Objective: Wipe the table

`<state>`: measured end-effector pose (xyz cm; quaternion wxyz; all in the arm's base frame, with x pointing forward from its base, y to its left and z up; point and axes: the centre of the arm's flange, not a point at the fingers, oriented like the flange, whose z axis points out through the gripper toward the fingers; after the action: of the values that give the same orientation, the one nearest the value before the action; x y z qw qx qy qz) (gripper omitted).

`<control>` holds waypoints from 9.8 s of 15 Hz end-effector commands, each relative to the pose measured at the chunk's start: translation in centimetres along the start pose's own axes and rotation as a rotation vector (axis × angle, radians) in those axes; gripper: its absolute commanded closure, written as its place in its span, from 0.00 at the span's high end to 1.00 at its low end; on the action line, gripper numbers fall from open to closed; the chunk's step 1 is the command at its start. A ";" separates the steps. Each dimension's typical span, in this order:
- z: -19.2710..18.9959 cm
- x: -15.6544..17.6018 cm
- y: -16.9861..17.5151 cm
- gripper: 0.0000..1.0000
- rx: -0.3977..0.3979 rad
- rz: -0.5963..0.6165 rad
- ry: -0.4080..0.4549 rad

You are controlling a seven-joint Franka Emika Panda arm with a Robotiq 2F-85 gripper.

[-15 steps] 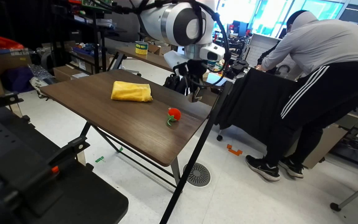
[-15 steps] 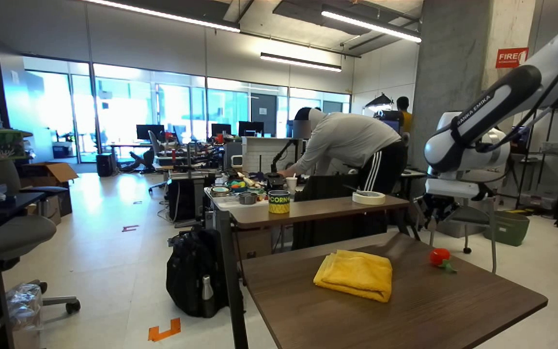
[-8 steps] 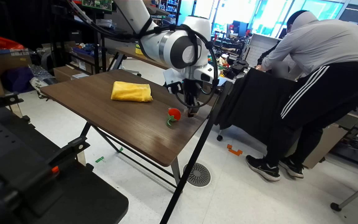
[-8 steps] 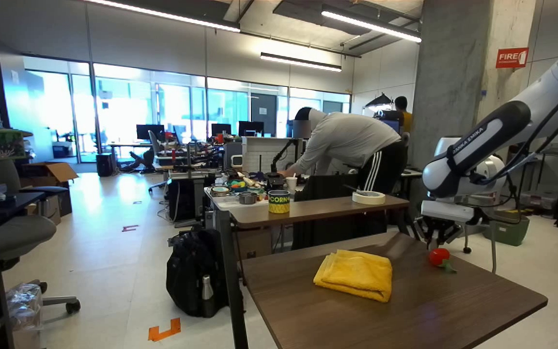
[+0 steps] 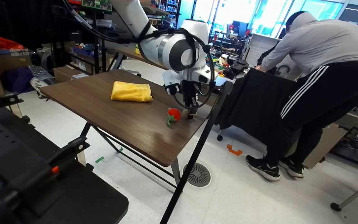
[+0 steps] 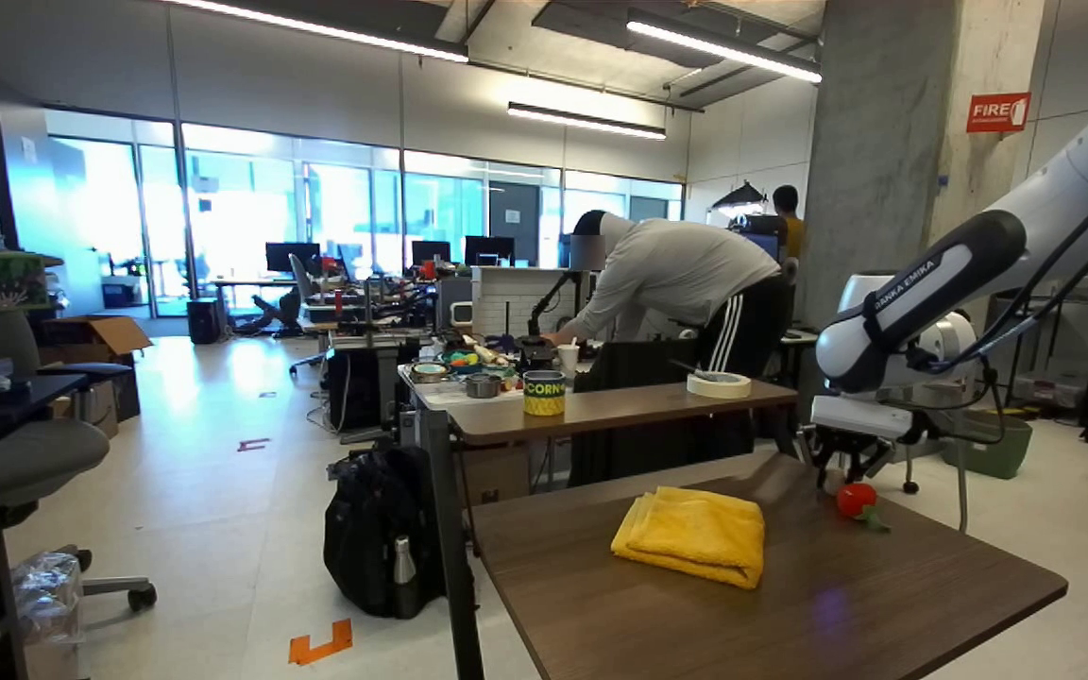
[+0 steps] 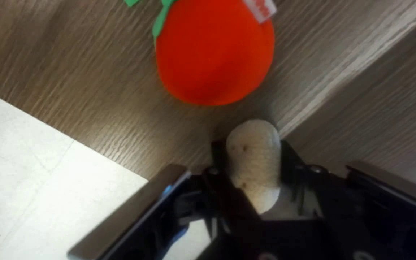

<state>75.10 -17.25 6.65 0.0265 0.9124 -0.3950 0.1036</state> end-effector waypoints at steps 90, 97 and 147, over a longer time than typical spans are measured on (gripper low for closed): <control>-6.1 -39.4 -20.4 1.00 0.038 -0.878 -0.467; -6.6 -45.3 -14.9 1.00 -0.108 -1.100 -0.669; 0.2 -12.8 -6.6 1.00 -0.079 -0.515 0.187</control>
<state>68.04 -1.64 4.94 0.1039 0.9821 -0.0887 0.1293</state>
